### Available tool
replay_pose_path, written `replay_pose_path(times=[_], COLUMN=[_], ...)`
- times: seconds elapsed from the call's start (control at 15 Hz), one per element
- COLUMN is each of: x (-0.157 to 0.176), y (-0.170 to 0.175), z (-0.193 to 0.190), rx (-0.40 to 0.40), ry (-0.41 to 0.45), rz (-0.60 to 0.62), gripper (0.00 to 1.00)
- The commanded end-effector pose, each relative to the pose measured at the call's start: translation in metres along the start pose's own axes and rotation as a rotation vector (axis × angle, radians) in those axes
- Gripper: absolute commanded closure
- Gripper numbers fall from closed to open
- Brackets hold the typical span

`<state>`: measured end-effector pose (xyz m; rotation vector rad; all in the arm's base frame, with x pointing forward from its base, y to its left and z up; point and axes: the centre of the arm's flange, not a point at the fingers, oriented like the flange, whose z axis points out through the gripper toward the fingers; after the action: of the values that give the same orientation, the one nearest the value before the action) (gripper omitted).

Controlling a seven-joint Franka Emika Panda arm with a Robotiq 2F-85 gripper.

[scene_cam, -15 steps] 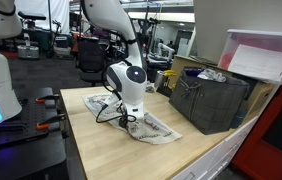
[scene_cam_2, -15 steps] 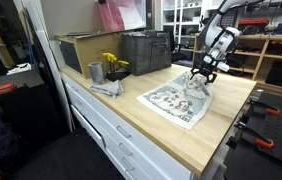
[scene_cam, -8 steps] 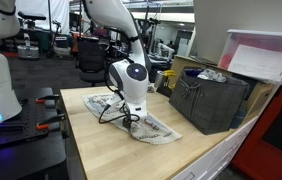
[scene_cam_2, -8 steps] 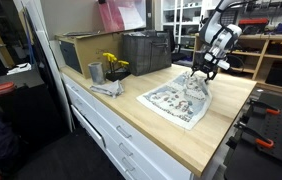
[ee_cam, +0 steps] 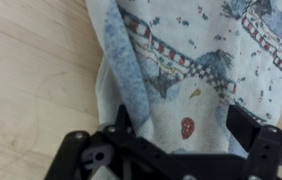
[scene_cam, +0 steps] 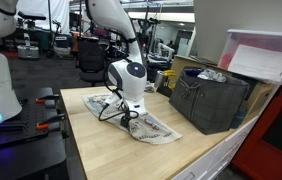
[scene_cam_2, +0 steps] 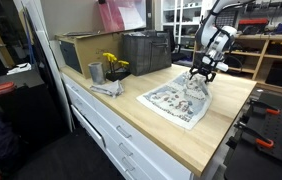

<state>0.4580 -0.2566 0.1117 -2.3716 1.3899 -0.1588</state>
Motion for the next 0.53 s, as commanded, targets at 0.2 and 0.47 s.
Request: replay_pose_path(times=[0.2, 0.47], x=[-0.014, -0.01], y=[0.003, 0.016], z=[0.006, 0.004], rx=[-0.011, -0.063], ry=[0.015, 0.055], rz=[-0.012, -0.015], gripper=[0.0, 0.0])
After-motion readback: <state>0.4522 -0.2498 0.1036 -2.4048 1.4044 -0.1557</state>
